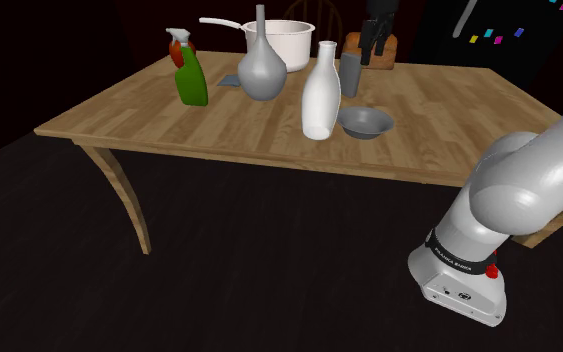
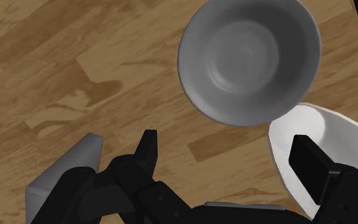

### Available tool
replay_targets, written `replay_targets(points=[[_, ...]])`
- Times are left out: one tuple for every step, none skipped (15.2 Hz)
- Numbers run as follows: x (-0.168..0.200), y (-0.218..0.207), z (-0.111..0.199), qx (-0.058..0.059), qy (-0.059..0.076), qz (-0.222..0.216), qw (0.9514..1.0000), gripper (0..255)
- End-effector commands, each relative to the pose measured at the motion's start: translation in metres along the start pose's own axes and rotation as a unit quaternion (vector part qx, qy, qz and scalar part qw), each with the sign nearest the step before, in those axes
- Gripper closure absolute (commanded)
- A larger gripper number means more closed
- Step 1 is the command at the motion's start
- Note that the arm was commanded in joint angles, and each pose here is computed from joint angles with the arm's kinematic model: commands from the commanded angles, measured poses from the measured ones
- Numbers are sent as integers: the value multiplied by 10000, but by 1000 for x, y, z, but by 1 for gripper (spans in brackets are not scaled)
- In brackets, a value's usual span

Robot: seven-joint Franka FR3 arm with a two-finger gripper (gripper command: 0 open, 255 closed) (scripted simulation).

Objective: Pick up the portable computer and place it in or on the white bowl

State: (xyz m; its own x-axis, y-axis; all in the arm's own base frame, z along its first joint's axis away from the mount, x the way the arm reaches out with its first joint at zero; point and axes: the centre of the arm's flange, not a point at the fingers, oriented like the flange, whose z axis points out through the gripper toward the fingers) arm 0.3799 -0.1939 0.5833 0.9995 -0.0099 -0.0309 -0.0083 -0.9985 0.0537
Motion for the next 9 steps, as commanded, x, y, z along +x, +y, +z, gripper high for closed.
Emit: replay_targets(points=[[11,27,5,13,8,-10,10000,0],[17,39,7,23,11,-13,10000,0],[24,51,8,34,15,-16,10000,0],[30,62,10,44,19,-20,10000,0],[36,74,12,54,22,-23,10000,0],[42,86,13,65,26,-26,10000,0],[49,98,15,75,29,-29,10000,0],[55,110,17,86,33,-32,10000,0],[61,121,19,96,37,-35,9999,0]])
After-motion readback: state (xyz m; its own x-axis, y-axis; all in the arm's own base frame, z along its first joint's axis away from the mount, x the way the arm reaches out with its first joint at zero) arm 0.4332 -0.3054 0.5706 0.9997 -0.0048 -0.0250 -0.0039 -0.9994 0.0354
